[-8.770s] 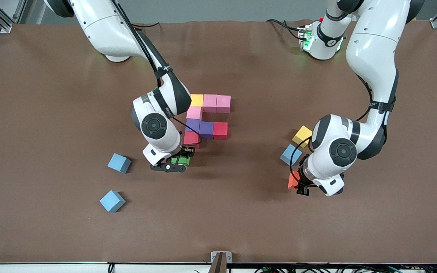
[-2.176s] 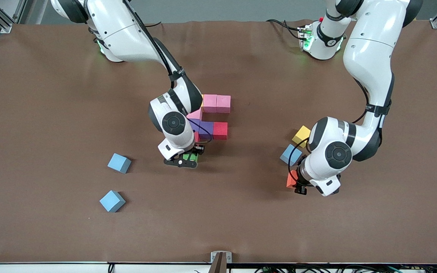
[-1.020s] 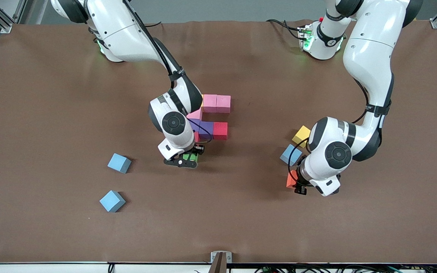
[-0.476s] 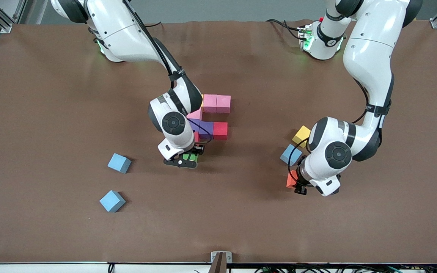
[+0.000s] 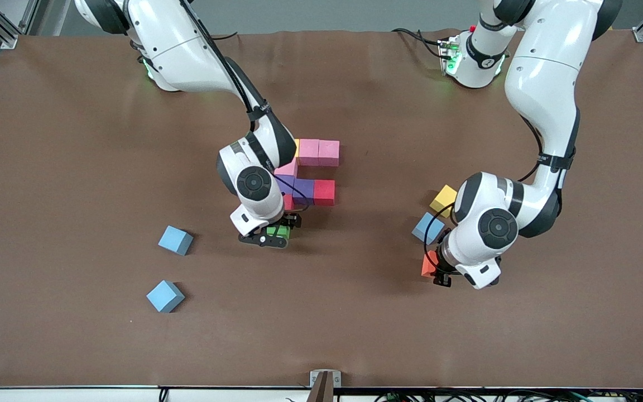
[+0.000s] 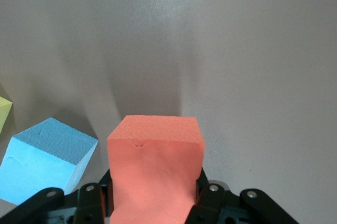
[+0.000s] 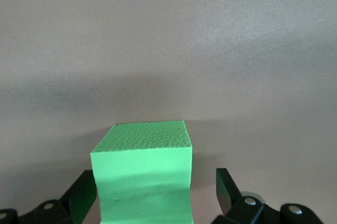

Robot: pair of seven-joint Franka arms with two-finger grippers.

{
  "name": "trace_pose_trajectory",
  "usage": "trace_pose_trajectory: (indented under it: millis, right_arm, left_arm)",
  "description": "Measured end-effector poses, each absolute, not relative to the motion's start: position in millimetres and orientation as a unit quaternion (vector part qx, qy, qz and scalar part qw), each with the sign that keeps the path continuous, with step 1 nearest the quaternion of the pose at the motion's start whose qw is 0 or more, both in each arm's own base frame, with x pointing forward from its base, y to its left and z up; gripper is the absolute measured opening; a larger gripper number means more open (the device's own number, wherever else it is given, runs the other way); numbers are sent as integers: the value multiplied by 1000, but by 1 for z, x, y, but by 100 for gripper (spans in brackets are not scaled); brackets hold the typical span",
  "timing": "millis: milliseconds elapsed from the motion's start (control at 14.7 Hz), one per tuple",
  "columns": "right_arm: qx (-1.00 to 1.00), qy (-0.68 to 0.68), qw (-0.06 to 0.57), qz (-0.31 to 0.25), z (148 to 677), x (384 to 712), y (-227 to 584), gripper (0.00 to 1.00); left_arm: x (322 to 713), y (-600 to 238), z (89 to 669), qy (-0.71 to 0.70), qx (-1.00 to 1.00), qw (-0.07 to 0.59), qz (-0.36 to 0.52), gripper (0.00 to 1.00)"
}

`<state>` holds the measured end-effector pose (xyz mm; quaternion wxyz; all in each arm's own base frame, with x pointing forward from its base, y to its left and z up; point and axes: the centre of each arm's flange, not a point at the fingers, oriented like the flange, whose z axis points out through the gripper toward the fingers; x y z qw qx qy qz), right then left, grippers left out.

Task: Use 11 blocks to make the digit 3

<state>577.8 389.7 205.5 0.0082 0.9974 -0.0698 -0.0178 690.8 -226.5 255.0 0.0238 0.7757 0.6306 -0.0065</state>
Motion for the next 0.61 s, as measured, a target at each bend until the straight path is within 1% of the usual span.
trace_pose_trajectory:
  millis: [340,612]
  right_arm:
    - [998,-69,1,-9,215,582,393,100]
    - [998,-69,-13,8,239,589,398,100]
  left_arm:
    - [691,-226,255,631,776,24,-7,55]
    - [691,-227,255,631,776,24,-7,55]
